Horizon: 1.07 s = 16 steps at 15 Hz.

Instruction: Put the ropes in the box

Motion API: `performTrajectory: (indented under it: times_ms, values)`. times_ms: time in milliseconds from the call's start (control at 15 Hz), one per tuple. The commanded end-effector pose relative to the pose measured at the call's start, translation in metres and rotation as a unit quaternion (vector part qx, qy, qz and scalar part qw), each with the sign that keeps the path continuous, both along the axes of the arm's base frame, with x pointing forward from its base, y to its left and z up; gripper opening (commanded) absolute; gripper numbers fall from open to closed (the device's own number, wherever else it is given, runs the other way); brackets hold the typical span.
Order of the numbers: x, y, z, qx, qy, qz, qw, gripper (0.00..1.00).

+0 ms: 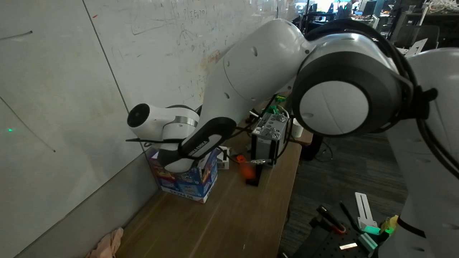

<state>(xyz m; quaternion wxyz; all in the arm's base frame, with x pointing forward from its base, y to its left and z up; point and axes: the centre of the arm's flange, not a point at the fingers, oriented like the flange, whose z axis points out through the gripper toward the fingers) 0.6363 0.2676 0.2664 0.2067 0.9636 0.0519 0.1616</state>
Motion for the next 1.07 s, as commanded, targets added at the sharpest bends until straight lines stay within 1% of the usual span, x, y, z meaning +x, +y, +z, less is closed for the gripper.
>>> performTrajectory:
  times_ms: [0, 333, 400, 467, 600, 733, 800, 933, 1000]
  values:
    - [0.003, 0.003, 0.008, -0.012, -0.029, -0.006, 0.9995, 1.00]
    - [0.001, 0.002, 0.008, -0.025, -0.044, -0.008, 0.9987, 1.00]
    - [-0.001, 0.001, 0.008, -0.023, -0.033, -0.006, 0.9992, 1.00]
    - [-0.005, 0.002, 0.010, -0.005, 0.002, -0.006, 1.0000, 1.00]
    - [-0.015, 0.004, 0.020, 0.041, 0.052, 0.008, 0.9977, 1.00]
    - [-0.026, 0.005, 0.045, 0.090, 0.085, 0.019, 0.9921, 1.00]
    - [-0.031, 0.003, 0.060, 0.113, 0.095, 0.020, 0.9888, 1.00]
    - [-0.049, -0.008, 0.099, 0.142, 0.091, 0.010, 0.9856, 1.00]
    - [-0.057, -0.016, 0.113, 0.149, 0.097, -0.022, 0.9838, 1.00]
